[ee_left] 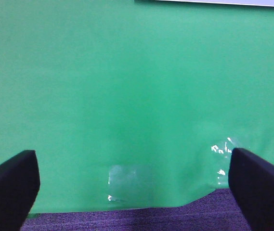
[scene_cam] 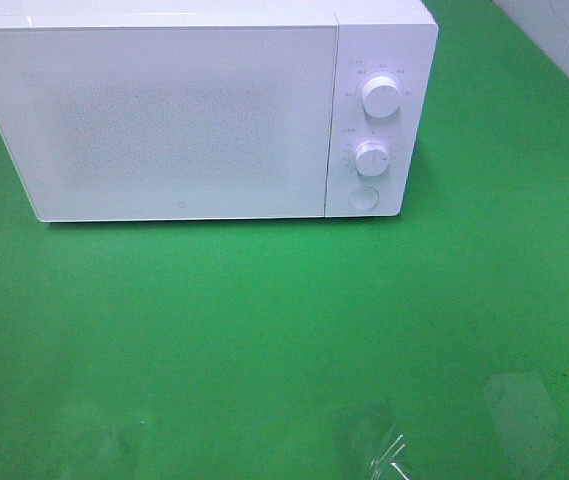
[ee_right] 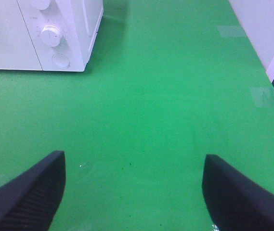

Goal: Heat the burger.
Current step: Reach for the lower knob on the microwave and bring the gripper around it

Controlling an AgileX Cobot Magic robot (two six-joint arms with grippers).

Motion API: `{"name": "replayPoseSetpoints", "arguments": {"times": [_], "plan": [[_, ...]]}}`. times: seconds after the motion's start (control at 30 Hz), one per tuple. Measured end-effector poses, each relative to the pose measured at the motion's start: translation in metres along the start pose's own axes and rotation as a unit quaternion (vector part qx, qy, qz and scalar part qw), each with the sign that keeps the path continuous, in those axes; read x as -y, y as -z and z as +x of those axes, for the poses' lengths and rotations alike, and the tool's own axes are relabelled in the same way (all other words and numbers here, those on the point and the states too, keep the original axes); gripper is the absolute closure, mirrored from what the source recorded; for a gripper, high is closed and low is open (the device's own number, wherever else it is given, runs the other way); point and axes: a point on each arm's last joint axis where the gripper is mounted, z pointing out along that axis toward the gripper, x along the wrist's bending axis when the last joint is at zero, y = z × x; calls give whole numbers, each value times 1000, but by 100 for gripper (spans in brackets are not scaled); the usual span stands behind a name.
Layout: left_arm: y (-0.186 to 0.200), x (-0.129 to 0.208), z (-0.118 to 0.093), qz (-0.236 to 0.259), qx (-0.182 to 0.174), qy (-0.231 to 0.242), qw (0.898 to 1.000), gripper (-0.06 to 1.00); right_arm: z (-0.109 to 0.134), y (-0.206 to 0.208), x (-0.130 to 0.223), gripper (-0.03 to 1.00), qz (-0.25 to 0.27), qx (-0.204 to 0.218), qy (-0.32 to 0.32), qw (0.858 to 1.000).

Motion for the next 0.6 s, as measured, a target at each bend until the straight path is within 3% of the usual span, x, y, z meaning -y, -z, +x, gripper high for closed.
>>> {"name": "replayPoseSetpoints", "arguments": {"times": [0.33, 0.5, 0.6], "plan": [[1, 1, 0, -6, 2, -2, 1000, -5, 0, 0, 0, 21, 0, 0, 0, 1000], [9, 6, -1, -39, 0, -3, 999, -5, 0, 0, 0, 21, 0, 0, 0, 1000], [20, 14, -2, -85, -12, 2, 996, -5, 0, 0, 0, 21, 0, 0, 0, 1000]]}}
